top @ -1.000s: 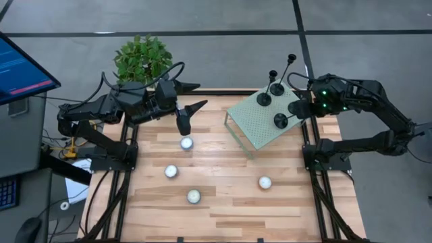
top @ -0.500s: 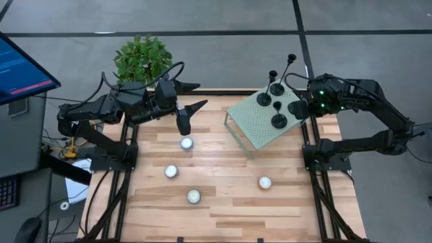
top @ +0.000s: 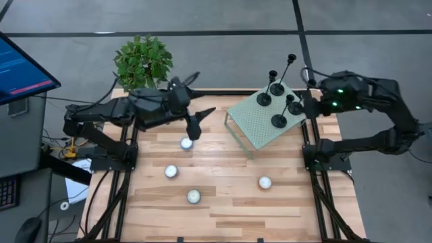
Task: Pick & Place candle stick holders
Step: Align the black candle holder with the bottom left black candle holder on the shelf
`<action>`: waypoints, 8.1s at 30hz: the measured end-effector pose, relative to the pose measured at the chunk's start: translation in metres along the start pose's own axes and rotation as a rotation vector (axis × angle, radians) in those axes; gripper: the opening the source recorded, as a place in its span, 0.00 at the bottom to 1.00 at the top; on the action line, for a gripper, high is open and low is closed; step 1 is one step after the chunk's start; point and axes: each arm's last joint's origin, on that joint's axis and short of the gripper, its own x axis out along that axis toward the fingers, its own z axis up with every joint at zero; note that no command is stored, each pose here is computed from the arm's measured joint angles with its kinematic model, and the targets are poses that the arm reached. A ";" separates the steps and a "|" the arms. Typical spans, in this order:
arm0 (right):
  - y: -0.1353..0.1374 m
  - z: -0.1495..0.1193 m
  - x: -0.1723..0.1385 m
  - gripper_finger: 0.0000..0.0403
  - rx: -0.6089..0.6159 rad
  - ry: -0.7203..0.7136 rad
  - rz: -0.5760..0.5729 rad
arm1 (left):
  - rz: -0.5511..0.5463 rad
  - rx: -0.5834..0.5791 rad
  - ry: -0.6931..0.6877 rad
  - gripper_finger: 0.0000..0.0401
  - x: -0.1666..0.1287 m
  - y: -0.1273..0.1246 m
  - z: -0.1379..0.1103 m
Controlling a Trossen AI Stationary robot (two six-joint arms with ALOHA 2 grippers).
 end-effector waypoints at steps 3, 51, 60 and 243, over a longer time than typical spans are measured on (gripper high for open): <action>-0.002 -0.008 -0.010 0.36 -0.017 0.045 0.087 | -0.012 -0.011 0.062 0.63 0.009 -0.007 -0.009; 0.038 -0.161 -0.023 0.00 -0.534 -0.354 0.686 | -0.203 0.040 -0.041 0.00 0.275 -0.076 -0.204; 0.039 -0.160 -0.024 0.00 -0.519 -0.372 0.686 | -0.141 0.032 -0.073 0.00 0.282 -0.055 -0.202; -0.015 -0.100 0.172 0.42 -0.425 -0.619 -0.359 | -0.199 -0.007 -0.335 0.02 -0.035 -0.002 0.015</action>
